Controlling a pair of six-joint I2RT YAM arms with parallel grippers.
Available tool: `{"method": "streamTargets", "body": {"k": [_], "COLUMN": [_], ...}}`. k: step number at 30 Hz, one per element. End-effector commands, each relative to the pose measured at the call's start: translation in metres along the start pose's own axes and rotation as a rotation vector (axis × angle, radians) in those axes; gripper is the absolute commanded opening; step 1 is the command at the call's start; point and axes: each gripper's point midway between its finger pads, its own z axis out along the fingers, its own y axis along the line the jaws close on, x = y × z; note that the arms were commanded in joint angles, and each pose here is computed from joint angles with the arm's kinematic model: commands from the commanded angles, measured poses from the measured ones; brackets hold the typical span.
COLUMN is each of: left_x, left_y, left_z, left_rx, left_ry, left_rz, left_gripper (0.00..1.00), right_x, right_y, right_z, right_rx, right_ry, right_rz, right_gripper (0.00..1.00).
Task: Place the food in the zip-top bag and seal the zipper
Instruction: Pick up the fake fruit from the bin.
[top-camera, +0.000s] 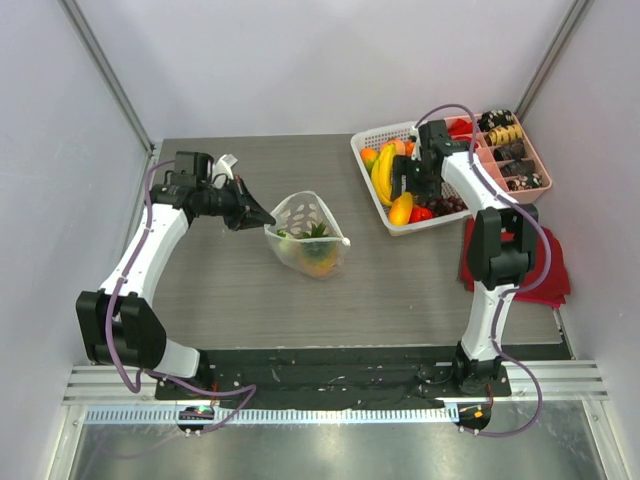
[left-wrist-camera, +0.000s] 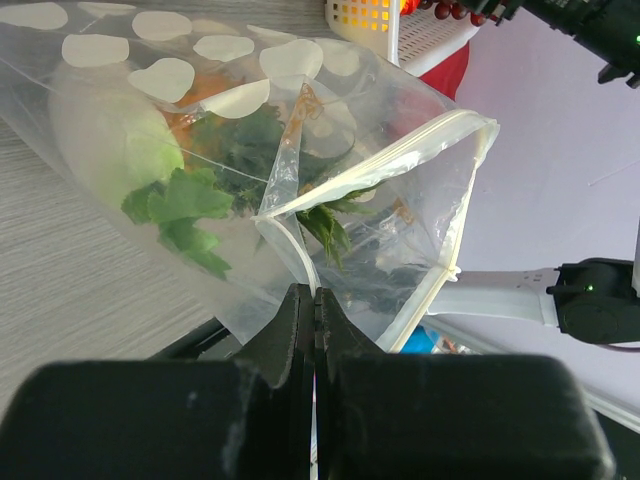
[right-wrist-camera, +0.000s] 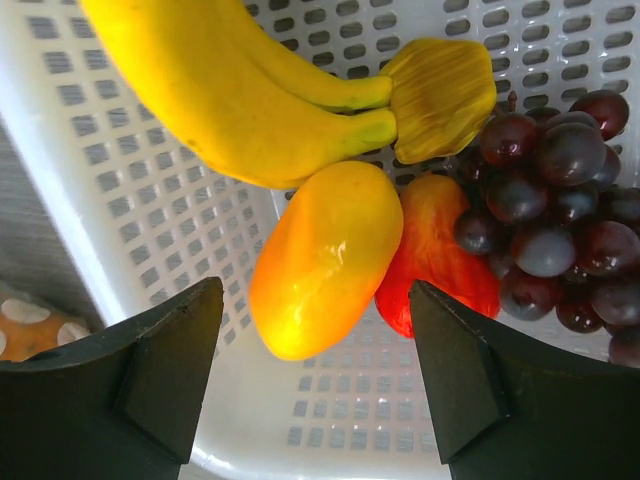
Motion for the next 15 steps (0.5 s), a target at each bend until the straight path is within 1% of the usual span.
{"method": "streamTargets", "body": {"k": [1, 6, 9, 12, 13, 15], "left_x": [-0.007, -0.007, -0.006, -0.007, -0.008, -0.008], "left_y": [-0.01, -0.01, -0.006, -0.004, -0.005, -0.005], "left_z": [-0.001, -0.001, 0.002, 0.003, 0.003, 0.004], "left_rx": [0.029, 0.029, 0.021, 0.018, 0.019, 0.022], "left_ry": [-0.019, -0.015, -0.009, -0.007, -0.007, -0.005], "left_rz": [0.032, 0.029, 0.025, 0.02, 0.019, 0.018], "left_gripper": [0.0, 0.0, 0.0, 0.0, 0.0, 0.0], "right_x": [-0.006, -0.007, -0.011, -0.018, -0.023, -0.032], "right_y": [-0.006, -0.008, -0.005, -0.002, 0.0, 0.001], "right_z": [0.012, 0.031, 0.034, 0.027, 0.02, 0.006], "right_rx": [0.039, 0.03, 0.007, -0.014, -0.023, -0.043], "right_ry": [-0.011, 0.011, 0.011, -0.009, -0.026, -0.056], "right_rz": [0.05, 0.075, 0.086, 0.099, 0.1, 0.105], "right_gripper": [0.8, 0.8, 0.78, 0.68, 0.58, 0.46]}}
